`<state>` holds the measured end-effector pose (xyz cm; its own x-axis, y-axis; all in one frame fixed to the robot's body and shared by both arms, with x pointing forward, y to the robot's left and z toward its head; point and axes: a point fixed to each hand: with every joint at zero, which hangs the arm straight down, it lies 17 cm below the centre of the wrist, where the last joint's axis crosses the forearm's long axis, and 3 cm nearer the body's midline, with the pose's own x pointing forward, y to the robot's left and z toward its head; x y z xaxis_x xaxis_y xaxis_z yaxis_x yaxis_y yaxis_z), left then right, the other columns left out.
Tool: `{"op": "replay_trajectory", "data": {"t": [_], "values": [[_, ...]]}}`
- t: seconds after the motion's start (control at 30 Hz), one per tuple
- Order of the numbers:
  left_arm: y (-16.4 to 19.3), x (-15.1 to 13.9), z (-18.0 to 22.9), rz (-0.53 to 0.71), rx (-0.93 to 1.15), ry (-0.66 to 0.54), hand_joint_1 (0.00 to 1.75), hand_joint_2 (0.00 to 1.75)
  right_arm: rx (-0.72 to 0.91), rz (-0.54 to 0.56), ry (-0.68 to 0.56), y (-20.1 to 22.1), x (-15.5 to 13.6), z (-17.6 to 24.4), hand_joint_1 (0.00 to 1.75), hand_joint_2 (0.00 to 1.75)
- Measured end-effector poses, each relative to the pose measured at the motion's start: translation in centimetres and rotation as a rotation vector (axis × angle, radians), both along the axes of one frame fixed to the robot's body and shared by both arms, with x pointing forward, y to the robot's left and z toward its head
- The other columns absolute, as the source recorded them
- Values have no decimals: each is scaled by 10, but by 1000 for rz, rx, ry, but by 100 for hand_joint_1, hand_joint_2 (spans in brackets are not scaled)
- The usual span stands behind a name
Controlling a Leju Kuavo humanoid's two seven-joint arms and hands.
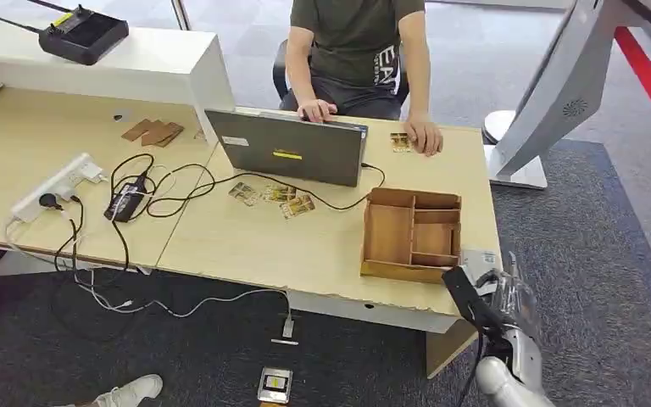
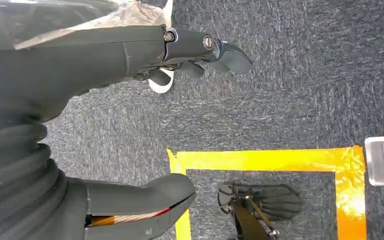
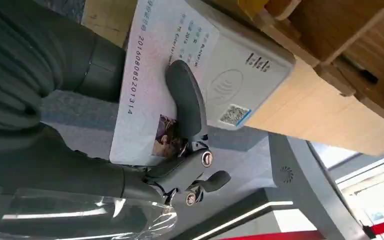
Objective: Pass the card to the sensor for recognition and then transmit it.
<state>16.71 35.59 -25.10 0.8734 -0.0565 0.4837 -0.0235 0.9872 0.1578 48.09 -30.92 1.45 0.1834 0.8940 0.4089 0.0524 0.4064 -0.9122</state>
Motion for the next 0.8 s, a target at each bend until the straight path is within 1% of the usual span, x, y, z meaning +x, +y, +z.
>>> {"op": "replay_trajectory", "data": {"t": [0.13, 0.27, 0.43, 0.6, 0.8], "values": [[1, -1, 0, 2, 5, 1, 0, 175, -51, -4, -60, -2, 5, 25, 175, 175], [0, -1, 0, -5, 4, -1, 0, 175, -93, 23, -154, 6, 15, 70, 175, 175], [-4, 0, 1, -36, -7, -7, 0, 175, -143, 116, -216, 36, 27, 123, 175, 175], [-9, 5, 1, -76, -8, 0, 0, 175, -143, 182, -275, 66, 42, 172, 175, 175], [-22, 18, 4, -146, -11, 1, 0, 175, -92, 256, -284, 107, 60, 205, 175, 175]]}}
